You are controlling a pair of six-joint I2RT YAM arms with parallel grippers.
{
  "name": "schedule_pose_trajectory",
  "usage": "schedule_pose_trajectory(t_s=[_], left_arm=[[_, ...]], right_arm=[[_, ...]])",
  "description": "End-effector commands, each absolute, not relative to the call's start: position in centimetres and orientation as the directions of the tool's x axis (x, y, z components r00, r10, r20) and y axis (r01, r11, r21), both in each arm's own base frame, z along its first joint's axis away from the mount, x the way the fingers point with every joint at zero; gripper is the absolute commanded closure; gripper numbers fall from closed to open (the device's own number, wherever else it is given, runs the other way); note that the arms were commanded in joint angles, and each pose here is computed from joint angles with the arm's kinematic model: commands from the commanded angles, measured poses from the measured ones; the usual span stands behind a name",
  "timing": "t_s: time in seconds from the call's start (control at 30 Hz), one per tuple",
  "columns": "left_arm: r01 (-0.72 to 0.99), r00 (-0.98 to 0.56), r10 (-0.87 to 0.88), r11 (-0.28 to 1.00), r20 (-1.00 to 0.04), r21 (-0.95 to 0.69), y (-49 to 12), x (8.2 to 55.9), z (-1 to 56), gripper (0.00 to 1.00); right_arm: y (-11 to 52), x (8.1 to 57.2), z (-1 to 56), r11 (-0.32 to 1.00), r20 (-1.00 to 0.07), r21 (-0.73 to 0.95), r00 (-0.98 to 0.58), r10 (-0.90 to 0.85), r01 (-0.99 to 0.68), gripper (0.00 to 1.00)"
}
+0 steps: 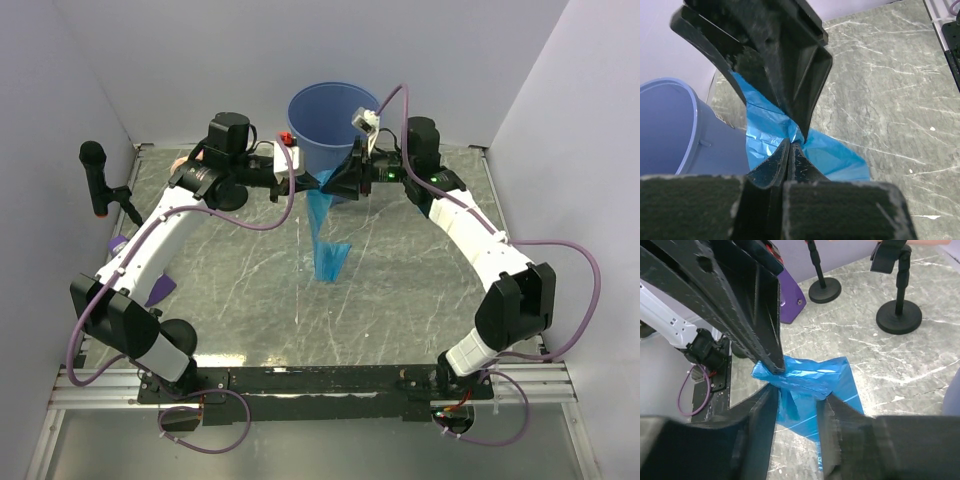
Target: Put the trash bags into the trash bin
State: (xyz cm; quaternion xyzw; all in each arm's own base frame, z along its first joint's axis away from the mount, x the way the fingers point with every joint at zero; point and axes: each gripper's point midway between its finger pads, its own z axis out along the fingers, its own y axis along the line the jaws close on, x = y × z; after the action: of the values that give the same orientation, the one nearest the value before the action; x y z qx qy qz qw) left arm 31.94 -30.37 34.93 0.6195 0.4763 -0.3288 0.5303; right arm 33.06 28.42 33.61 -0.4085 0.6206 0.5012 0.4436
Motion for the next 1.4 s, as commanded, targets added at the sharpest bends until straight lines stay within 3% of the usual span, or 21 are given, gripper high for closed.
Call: schedule_pose_trajectory(t_s=[0.0,0.13,0.4,0.67,0.87,1.0,1.17,1.37], left_arm=[[0.906,0.415,0.190,-0.002,-0.890,0.423,-30.2,30.9,37.5,0.99],[0.908,0.406,0.206,0.021,-0.890,0.419,-30.1,31.4,37.1,0.99],[0.898,0.360,0.319,0.138,-0.877,0.418,-29.0,33.8,34.6,0.99],[0.901,0.334,0.340,0.160,-0.879,0.404,-28.9,34.5,33.5,0.99],[0.905,0.328,0.236,0.198,-0.915,0.376,-29.5,33.9,37.1,0.99],[0.932,0.295,0.180,0.162,-0.938,0.324,-30.0,32.9,37.9,0.99],[0.942,0.265,0.278,0.128,-0.923,0.309,-29.5,33.2,33.6,0.99],[0.939,0.264,0.313,0.131,-0.912,0.317,-28.7,32.8,32.7,0.99]], right_arm=[[29.4,32.4,35.8,0.089,-0.980,0.186,-0.191,-0.048,-0.978,0.76],[29.5,32.1,35.9,0.068,-0.979,0.198,-0.201,-0.041,-0.978,1.00],[27.4,33.2,37.6,0.091,-0.951,0.307,-0.303,0.059,-0.947,1.00],[27.2,32.0,37.4,0.068,-0.943,0.330,-0.327,0.057,-0.941,1.00],[26.6,33.8,33.4,0.242,-0.943,0.321,-0.332,-0.004,-0.915,1.00],[27.0,32.7,33.8,0.195,-0.948,0.311,-0.319,-0.006,-0.930,1.00],[27.3,31.1,37.8,0.069,-0.946,0.323,-0.318,0.070,-0.944,1.00],[26.2,32.8,38.5,0.130,-0.951,0.305,-0.295,0.088,-0.944,1.00]])
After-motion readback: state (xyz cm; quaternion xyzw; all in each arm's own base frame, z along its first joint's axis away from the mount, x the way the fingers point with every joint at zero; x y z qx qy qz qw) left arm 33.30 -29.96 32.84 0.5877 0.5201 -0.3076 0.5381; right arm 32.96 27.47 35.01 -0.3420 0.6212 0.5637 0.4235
